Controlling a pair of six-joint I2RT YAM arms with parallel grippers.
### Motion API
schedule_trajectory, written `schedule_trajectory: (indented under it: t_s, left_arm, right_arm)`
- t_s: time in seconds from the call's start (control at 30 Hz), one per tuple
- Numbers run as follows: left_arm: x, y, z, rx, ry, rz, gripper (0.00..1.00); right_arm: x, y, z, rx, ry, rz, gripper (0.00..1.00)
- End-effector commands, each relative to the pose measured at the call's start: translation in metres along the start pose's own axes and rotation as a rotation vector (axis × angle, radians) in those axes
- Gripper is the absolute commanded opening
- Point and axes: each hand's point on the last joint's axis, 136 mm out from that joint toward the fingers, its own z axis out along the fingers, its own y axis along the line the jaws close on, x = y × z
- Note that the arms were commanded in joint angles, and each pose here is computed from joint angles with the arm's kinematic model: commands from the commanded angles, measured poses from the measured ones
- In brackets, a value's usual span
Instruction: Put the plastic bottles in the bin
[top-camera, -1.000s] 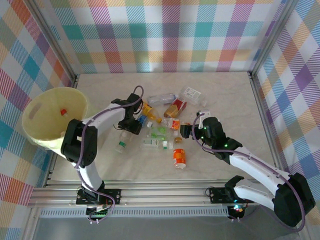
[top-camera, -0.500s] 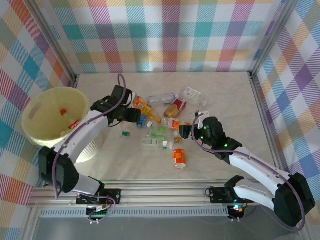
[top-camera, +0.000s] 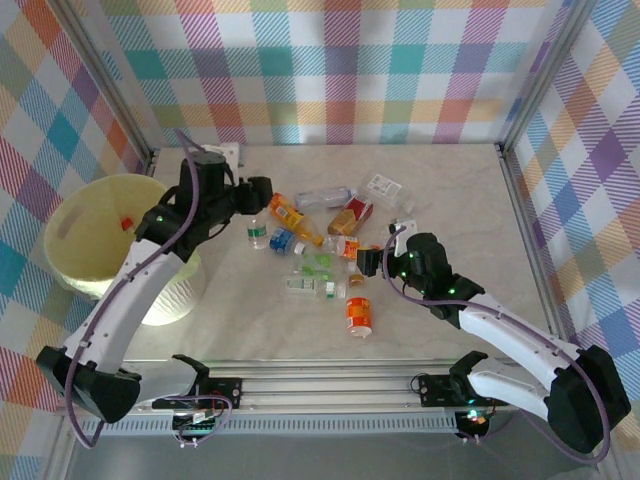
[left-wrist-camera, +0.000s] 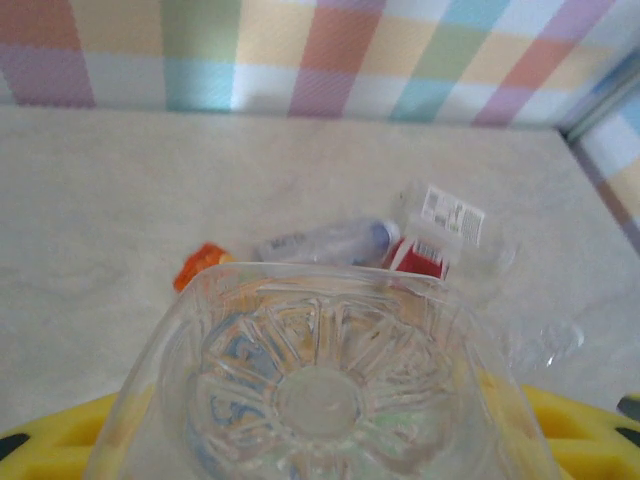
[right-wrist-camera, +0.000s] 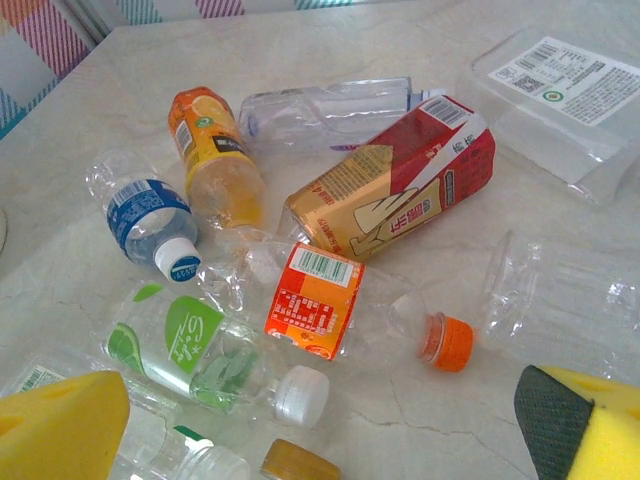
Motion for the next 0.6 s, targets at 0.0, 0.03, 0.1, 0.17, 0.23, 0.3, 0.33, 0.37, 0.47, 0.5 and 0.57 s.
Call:
schedule_trajectory:
  t_s: [0.0, 0.03, 0.1, 0.17, 0.23, 0.3, 0.33, 0.37, 0.47, 0.5, 0.57]
  left_arm:
    - [-0.044, 0.012, -0.038, -0.076, -0.148, -0.059, 0.43]
    - [-0.051, 0.015, -0.044, -0.093, -0.170, -0.055, 0.42]
    - [-0.063, 0.019, -0.056, -0.121, -0.214, -0.040, 0.43]
    - [-0.073, 0.029, -0.068, -0.181, -0.258, -0.030, 0.43]
    - [-0.081, 0.040, -0.080, -0.251, -0.292, -0.025, 0.43]
    - [-0.088, 0.053, -0.094, -0.322, -0.331, -0.025, 0.43]
    - [-0.091, 0.058, -0.101, -0.354, -0.352, -0.026, 0.43]
    - [-0.093, 0.066, -0.109, -0.396, -0.372, -0.030, 0.43]
    - [-0.098, 0.093, -0.132, -0.548, -0.420, -0.054, 0.42]
    - [-0.099, 0.100, -0.138, -0.589, -0.432, -0.058, 0.42]
    - [-0.102, 0.115, -0.152, -0.660, -0.456, -0.070, 0.42]
  right_arm:
    - [-0.004, 0.007, 0.003, -0.029, -0.015, -0.032, 1.00]
    - [-0.005, 0.007, 0.004, -0.030, -0.013, -0.033, 1.00]
    - [-0.006, 0.009, 0.005, -0.038, -0.014, -0.037, 1.00]
    - [-0.007, 0.010, 0.006, -0.041, -0.013, -0.041, 1.00]
    - [-0.007, 0.011, 0.006, -0.044, -0.013, -0.041, 1.00]
    - [-0.007, 0.011, 0.006, -0.047, -0.010, -0.041, 1.00]
    - [-0.007, 0.012, 0.005, -0.049, -0.012, -0.041, 1.00]
    - [-0.008, 0.013, 0.005, -0.055, -0.013, -0.043, 1.00]
    - [-0.008, 0.028, 0.002, -0.142, -0.017, -0.081, 1.00]
    - [-0.009, 0.035, 0.000, -0.186, -0.027, -0.096, 1.00]
    - [-0.010, 0.048, -0.005, -0.261, -0.036, -0.121, 1.00]
